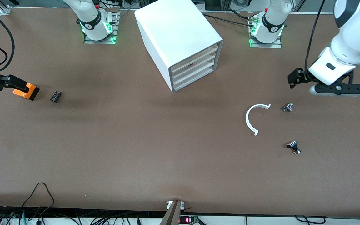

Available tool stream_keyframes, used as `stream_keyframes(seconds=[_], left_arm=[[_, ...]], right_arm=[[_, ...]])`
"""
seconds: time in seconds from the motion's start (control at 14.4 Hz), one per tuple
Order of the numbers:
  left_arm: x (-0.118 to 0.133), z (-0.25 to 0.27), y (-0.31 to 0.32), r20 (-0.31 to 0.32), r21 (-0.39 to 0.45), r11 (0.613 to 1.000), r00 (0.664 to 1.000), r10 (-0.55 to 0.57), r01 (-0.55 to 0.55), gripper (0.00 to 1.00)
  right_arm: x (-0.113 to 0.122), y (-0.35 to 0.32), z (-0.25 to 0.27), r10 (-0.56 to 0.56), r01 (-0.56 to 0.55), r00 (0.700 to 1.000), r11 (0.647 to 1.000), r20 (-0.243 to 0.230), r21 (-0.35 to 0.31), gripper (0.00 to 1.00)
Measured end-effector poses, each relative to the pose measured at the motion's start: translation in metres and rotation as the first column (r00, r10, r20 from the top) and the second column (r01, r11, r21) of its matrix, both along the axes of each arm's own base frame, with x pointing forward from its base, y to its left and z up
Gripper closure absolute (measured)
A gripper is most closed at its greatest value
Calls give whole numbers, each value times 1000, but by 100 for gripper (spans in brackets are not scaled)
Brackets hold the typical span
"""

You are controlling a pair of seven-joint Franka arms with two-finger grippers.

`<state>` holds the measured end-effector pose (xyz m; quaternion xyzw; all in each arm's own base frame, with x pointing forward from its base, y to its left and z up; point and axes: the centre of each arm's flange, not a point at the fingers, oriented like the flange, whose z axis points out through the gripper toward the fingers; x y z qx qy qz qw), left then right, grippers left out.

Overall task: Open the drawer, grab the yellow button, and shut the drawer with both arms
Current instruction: 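Move the left gripper toward the white drawer cabinet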

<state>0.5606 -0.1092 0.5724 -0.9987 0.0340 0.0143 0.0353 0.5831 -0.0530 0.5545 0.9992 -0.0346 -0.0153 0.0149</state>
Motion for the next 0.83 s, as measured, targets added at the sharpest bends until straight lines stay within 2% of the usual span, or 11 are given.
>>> stream_keyframes(seconds=[0.49, 0.62, 0.83], left_arm=[[0, 13, -13, 25, -7, 1000, 999, -23, 23, 0], [1, 15, -13, 31, -9, 1000, 999, -24, 25, 0], [6, 1, -16, 1, -10, 1000, 1000, -29, 29, 0]], right_arm=[[3, 8, 1, 14, -14, 1000, 1000, 15, -1, 0], [5, 12, 2, 22, -22, 999, 1000, 36, -3, 0], [8, 21, 0, 37, -37, 998, 999, 44, -4, 0]])
